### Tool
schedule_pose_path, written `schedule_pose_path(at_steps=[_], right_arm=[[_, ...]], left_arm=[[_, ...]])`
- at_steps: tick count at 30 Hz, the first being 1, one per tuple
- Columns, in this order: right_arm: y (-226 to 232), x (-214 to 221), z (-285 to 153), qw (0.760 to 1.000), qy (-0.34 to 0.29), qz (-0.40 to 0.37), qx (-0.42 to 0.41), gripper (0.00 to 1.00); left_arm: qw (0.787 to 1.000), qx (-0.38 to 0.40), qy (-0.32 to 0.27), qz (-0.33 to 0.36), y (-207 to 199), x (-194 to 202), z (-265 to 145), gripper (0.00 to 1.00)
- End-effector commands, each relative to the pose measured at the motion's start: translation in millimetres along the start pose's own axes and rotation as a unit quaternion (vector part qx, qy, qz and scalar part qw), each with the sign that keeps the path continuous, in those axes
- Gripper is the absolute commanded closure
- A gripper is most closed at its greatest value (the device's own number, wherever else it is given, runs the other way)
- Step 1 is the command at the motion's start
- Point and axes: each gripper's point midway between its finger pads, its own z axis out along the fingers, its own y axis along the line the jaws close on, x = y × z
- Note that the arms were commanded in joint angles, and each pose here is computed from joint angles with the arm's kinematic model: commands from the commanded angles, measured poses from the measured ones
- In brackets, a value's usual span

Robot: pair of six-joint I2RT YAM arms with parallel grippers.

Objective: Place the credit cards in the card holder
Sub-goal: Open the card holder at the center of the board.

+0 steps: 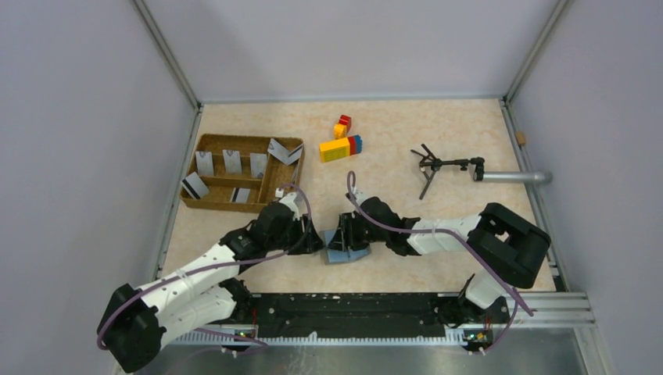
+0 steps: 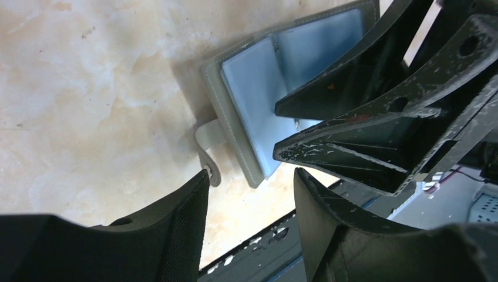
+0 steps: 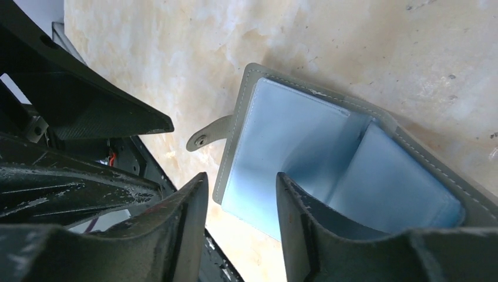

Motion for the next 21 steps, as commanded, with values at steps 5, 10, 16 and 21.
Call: schedule_pose_path(at_steps=[5,10,16,21], right_arm=[[13,-7,-6,0.999,-0.029,0.006,-0.024,0.64],[11,-10,-12,0.999,-0.042,0.005,-0.014,0.68],[5,-12,-16,0.999,-0.049,0.003,0.004,0.71],[-7,-10,-16,0.998,-0.051,0.009,0.033,0.74]], left_arm=[[0.998,0.036,-0.045,-0.019,-14,-21,18,0.45],[0.999,0.028,-0.042,-0.014,-12,-23,28,0.49],[0.997,0.057,-0.042,0.011,-27,-29,29,0.53],[0.995,0.075,-0.064,0.020,-39,-38,20,0.56]])
